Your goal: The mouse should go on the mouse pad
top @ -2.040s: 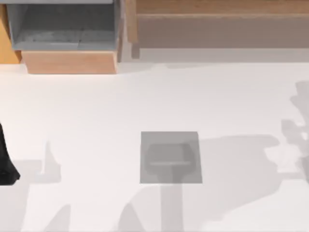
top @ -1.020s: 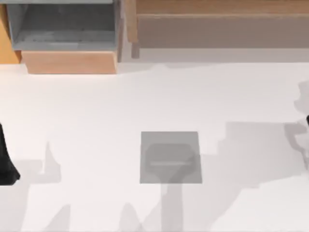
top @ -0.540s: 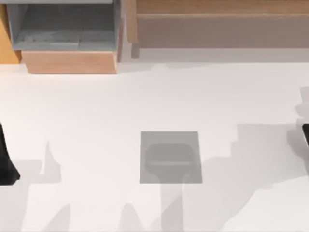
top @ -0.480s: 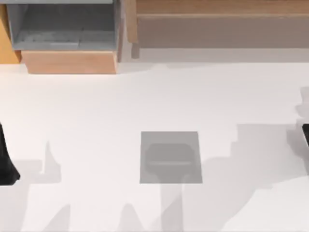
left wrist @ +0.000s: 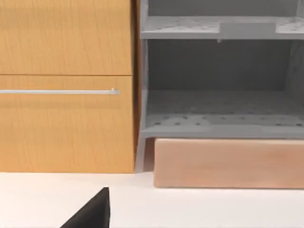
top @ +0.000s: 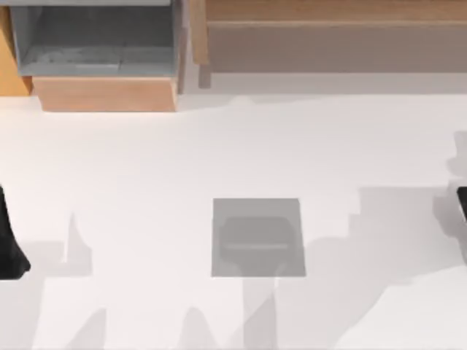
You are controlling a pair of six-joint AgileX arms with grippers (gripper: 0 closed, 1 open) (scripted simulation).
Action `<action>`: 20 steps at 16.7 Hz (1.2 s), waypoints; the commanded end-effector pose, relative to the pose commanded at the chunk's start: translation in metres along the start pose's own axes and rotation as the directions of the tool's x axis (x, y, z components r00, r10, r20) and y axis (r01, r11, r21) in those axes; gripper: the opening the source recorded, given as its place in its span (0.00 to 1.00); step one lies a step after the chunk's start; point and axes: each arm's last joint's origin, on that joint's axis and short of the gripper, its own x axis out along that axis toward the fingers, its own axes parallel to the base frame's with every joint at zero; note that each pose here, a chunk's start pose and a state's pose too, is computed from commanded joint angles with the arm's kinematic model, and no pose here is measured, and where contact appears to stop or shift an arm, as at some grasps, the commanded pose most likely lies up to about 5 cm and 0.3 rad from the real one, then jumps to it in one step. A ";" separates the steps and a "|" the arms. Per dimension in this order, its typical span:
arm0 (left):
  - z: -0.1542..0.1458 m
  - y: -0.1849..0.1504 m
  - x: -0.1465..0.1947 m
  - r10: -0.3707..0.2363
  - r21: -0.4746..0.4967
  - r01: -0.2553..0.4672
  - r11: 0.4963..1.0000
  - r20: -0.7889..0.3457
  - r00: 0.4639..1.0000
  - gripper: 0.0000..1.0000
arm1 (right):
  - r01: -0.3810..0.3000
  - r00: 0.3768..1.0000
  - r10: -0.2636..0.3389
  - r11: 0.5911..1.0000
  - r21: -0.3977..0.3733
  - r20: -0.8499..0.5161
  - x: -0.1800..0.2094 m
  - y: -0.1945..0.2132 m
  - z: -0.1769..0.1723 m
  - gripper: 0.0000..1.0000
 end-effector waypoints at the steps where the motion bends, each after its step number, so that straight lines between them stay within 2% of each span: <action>1: 0.000 0.000 0.000 0.000 0.000 0.000 1.000 0.000 1.000 1.00 | 0.000 1.000 0.000 1.000 0.000 0.000 0.000 0.000 0.000 0.32; 5: 0.000 0.000 0.000 0.000 0.000 0.000 1.000 0.000 1.000 1.00 | 0.000 1.000 0.000 1.000 0.000 0.000 0.000 0.000 0.000 0.02; 6: 0.000 0.000 0.000 0.000 0.000 0.000 1.000 0.000 1.000 1.00 | 0.000 1.000 0.000 1.000 0.000 0.000 0.000 0.000 0.000 0.00; 13: 0.000 0.000 0.000 0.000 0.000 0.000 1.000 0.000 1.000 1.00 | 0.000 1.000 0.000 1.000 0.000 0.000 0.000 0.000 0.000 0.00; 14: 0.000 0.000 0.000 0.000 0.000 0.000 1.000 0.000 1.000 1.00 | 0.004 0.999 -0.004 1.000 -0.002 0.037 -0.021 0.000 0.000 0.00; 17: 0.000 0.000 0.000 0.000 0.000 0.000 1.000 0.000 1.000 1.00 | 0.004 0.999 -0.004 1.000 -0.003 0.041 -0.032 -0.001 0.004 0.00; 20: 0.000 0.000 0.000 0.000 0.000 0.000 1.000 0.000 1.000 1.00 | 0.003 1.000 -0.002 1.000 -0.007 0.029 -0.061 0.000 0.006 0.00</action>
